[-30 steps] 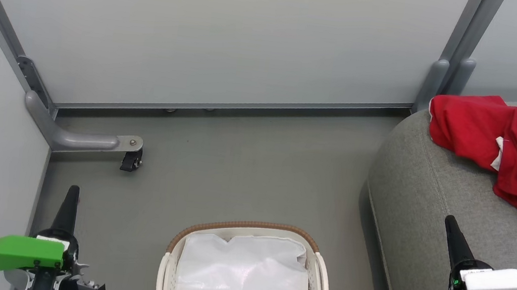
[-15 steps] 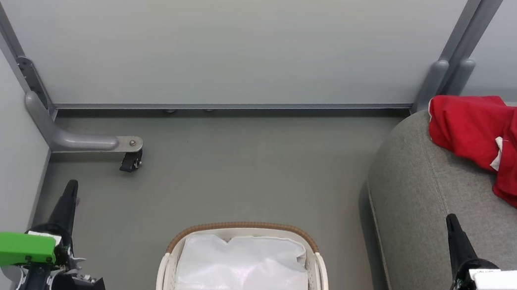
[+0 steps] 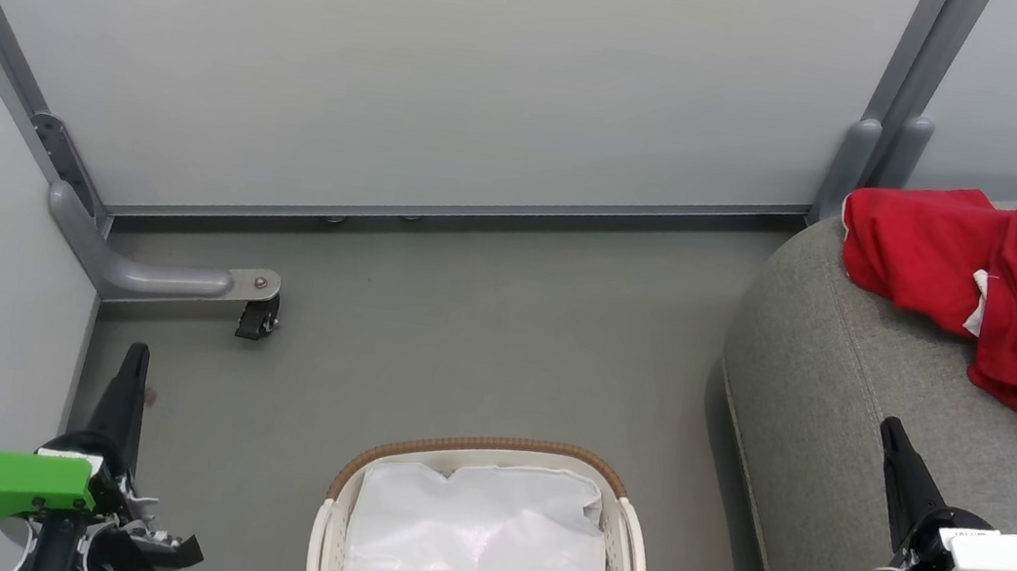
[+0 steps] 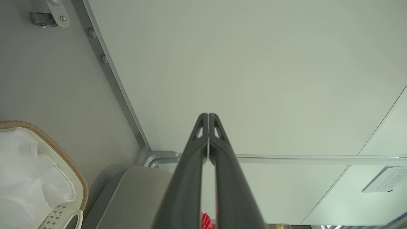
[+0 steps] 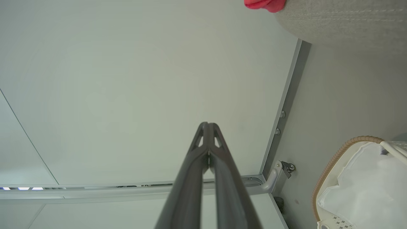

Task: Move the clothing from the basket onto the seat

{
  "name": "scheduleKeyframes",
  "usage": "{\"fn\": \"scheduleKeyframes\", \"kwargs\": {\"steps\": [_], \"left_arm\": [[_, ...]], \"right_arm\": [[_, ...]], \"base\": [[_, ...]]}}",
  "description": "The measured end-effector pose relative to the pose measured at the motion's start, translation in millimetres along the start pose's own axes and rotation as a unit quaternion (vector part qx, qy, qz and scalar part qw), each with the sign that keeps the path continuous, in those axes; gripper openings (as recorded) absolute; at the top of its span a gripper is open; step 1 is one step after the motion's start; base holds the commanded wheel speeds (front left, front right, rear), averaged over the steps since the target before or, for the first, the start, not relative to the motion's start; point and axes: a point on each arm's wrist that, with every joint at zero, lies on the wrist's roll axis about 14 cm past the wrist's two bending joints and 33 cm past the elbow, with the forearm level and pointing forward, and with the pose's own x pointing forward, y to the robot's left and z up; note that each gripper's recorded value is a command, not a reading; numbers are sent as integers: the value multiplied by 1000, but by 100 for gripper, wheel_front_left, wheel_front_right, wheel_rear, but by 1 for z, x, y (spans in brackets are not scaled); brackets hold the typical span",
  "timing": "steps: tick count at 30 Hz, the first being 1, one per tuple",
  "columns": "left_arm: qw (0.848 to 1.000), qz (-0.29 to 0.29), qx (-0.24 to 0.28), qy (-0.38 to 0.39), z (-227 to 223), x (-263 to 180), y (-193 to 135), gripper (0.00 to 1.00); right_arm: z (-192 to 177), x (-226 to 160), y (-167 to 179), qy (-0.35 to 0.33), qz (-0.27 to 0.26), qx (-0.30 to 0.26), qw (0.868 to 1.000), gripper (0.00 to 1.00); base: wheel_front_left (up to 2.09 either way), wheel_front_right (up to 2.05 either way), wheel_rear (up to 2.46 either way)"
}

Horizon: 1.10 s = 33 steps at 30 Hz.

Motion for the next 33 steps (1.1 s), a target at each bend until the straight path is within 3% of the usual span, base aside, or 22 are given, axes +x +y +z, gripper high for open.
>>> {"fn": "scheduleKeyframes", "kwargs": {"steps": [33], "left_arm": [[1000, -3, -4, -1, 0, 1, -2, 0]], "right_arm": [[0, 0, 0, -1, 1, 4, 1000, 0]], "base": [[0, 0, 0]]}}
